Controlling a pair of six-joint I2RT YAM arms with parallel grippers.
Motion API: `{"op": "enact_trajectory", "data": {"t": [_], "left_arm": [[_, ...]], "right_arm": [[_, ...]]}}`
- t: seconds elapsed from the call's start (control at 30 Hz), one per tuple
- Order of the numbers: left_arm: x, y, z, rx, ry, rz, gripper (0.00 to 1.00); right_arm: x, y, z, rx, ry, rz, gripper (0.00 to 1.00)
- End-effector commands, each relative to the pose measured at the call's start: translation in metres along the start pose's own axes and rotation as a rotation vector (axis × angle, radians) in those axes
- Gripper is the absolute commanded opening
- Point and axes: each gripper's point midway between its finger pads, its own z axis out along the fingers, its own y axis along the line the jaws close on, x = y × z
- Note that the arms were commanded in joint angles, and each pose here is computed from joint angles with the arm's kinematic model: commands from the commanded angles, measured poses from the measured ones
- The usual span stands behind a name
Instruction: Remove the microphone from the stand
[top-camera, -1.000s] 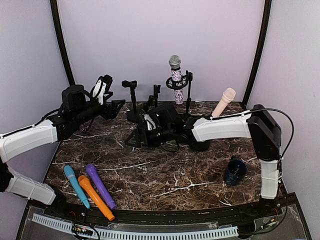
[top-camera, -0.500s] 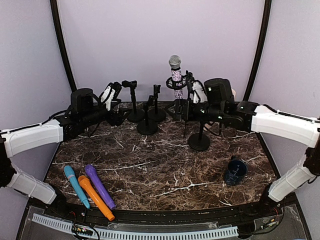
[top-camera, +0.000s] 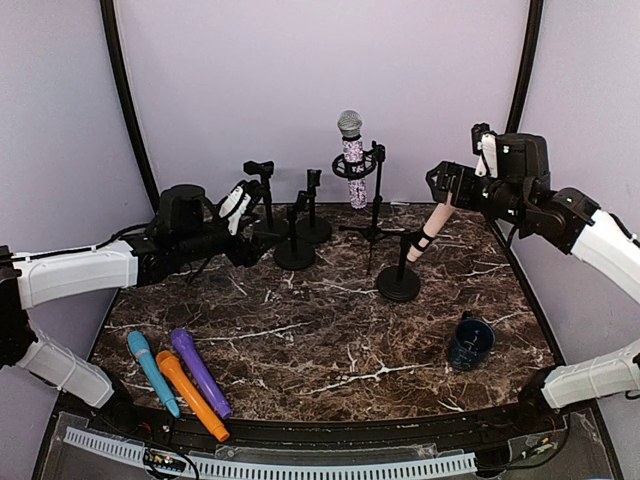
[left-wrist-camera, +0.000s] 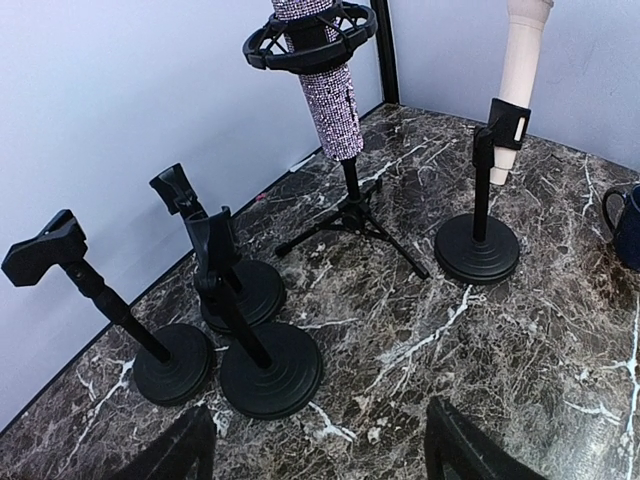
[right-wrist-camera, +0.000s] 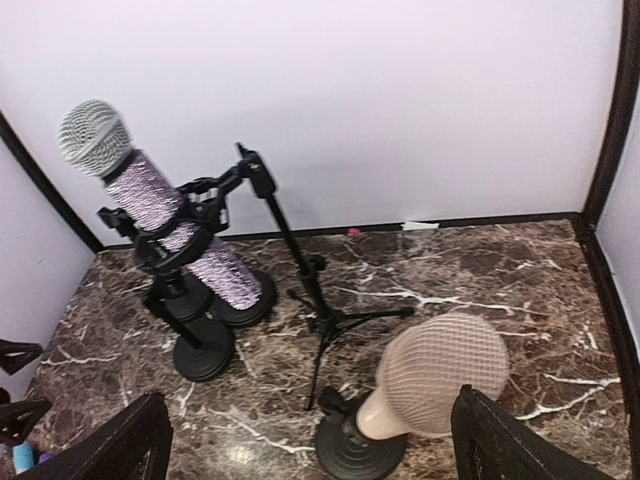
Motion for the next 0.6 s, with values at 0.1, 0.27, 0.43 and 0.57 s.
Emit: {"op": "enact_trajectory", "data": {"t": [0.1, 0.27, 0.43, 0.57], "left_arm": [[-0.017, 0.001, -0.004, -0.006, -0.023, 0.031, 0.74], [-0.018, 0.001, -0.006, -0.013, -0.023, 0.039, 0.74], [-0.019, 0.0, -0.006, -0.013, -0.024, 0.044, 0.74], [-0.02, -0.001, -0.006, -0.013, -0.023, 0.048, 0.74]], "right_arm": [[0.004, -0.059, 0.025, 0.172, 0.049, -0.001, 0.99], [0.003, -0.058, 0.039, 0.126, 0.061, -0.008, 0.99], [0.008, -0.054, 0.048, 0.09, 0.056, -0.005, 0.9], [0.011, -0.054, 0.052, 0.083, 0.05, -0.008, 0.79]]}}
